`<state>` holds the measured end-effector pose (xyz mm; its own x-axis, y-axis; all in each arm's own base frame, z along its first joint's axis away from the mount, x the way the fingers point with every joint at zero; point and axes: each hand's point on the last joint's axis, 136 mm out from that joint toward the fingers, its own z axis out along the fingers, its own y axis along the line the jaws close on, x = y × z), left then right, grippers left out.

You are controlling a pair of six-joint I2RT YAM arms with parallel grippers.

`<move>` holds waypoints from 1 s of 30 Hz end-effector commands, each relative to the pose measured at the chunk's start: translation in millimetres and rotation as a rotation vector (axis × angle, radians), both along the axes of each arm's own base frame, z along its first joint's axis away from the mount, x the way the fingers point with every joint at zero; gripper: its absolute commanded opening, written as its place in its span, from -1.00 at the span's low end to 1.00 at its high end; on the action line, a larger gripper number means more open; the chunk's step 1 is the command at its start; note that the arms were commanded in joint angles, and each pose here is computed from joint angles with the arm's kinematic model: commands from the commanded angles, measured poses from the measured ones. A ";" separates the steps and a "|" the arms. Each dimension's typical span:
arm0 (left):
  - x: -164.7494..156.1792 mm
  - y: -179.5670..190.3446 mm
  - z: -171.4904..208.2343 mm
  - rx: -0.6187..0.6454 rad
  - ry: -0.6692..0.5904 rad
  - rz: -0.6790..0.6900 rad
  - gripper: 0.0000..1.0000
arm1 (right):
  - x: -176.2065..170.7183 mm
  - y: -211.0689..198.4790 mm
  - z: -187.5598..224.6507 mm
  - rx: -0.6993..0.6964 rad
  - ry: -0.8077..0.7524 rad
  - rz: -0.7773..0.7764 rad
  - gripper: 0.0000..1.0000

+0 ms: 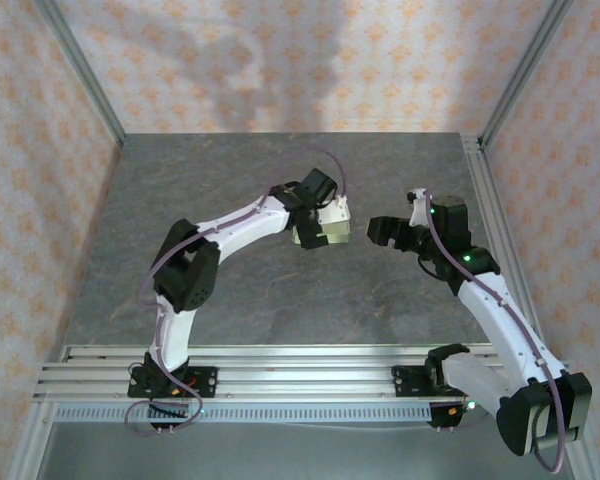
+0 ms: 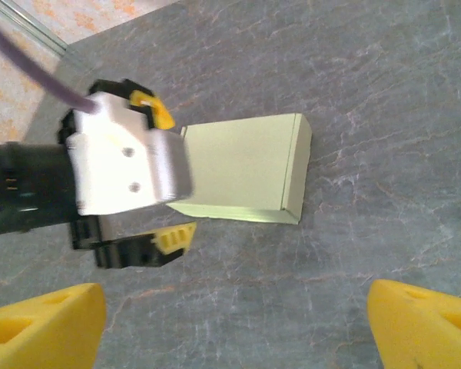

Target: Fold the paper box

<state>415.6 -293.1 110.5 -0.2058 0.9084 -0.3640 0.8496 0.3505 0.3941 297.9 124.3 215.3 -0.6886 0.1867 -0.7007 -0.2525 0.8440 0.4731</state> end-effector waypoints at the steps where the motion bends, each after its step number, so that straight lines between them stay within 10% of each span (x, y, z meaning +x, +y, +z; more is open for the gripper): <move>1: 9.0 9.0 40.5 -0.251 -0.015 0.120 1.00 | 15.9 -10.0 4.4 -0.034 -0.087 -0.057 0.90; 12: 16.3 140.4 56.9 -0.611 -0.161 0.600 1.00 | 66.5 -63.2 -14.3 -0.288 -0.305 -0.315 0.99; 30: -26.1 296.9 16.1 -0.620 -0.521 1.048 1.00 | 88.9 -128.4 -86.4 -0.494 -0.356 -0.547 0.99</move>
